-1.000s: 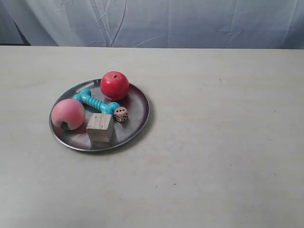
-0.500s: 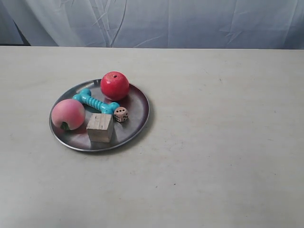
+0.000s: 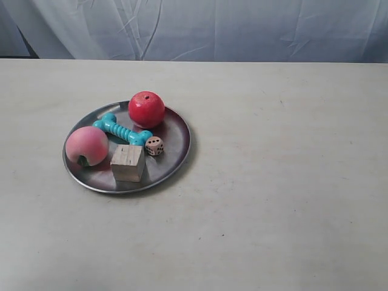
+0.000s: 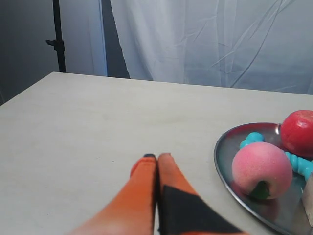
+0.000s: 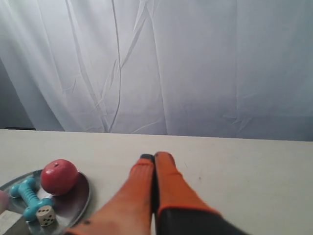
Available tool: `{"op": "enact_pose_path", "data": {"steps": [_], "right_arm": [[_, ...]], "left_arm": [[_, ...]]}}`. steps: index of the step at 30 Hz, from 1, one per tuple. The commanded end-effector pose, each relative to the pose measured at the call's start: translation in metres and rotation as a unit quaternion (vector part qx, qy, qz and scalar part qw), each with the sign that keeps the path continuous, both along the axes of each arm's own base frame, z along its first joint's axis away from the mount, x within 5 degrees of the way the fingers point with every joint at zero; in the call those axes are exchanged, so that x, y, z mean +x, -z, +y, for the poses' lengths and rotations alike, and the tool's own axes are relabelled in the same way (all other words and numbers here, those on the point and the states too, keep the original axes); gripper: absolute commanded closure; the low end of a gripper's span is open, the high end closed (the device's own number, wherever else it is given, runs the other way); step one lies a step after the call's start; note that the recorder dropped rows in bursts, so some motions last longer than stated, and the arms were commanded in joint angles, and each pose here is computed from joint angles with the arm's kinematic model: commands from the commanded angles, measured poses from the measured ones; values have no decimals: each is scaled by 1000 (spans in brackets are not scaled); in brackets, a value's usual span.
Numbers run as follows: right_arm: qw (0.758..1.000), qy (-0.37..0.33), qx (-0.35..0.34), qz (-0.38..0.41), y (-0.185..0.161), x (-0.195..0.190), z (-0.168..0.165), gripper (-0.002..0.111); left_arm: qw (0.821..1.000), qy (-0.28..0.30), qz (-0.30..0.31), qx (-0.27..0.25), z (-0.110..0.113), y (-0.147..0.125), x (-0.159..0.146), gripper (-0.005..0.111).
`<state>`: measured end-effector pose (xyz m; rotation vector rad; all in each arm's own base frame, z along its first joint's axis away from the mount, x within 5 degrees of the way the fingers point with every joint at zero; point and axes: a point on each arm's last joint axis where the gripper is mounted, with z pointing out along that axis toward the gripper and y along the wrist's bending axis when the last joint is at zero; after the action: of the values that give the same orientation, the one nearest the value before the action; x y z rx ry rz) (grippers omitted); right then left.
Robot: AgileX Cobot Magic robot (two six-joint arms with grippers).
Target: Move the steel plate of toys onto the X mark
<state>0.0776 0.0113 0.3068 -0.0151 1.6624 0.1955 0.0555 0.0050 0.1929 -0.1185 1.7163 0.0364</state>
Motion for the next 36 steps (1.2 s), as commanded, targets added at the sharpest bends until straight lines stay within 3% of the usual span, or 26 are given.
{"op": "enact_pose_path", "data": {"steps": [1, 14, 18, 36], "right_arm": [[999, 30, -40, 4, 14, -5, -6, 109], [998, 49, -39, 27, 113, -18, -9, 109], [996, 42, -40, 61, 121, -23, -8, 109], [997, 40, -28, 62, 121, -23, -7, 109]], "left_arm": [[1000, 1, 1, -1, 0, 1, 0, 107], [1000, 1, 1, 1, 0, 1, 0, 107], [1000, 1, 1, 1, 0, 1, 0, 107], [1000, 1, 1, 1, 0, 1, 0, 107]]}}
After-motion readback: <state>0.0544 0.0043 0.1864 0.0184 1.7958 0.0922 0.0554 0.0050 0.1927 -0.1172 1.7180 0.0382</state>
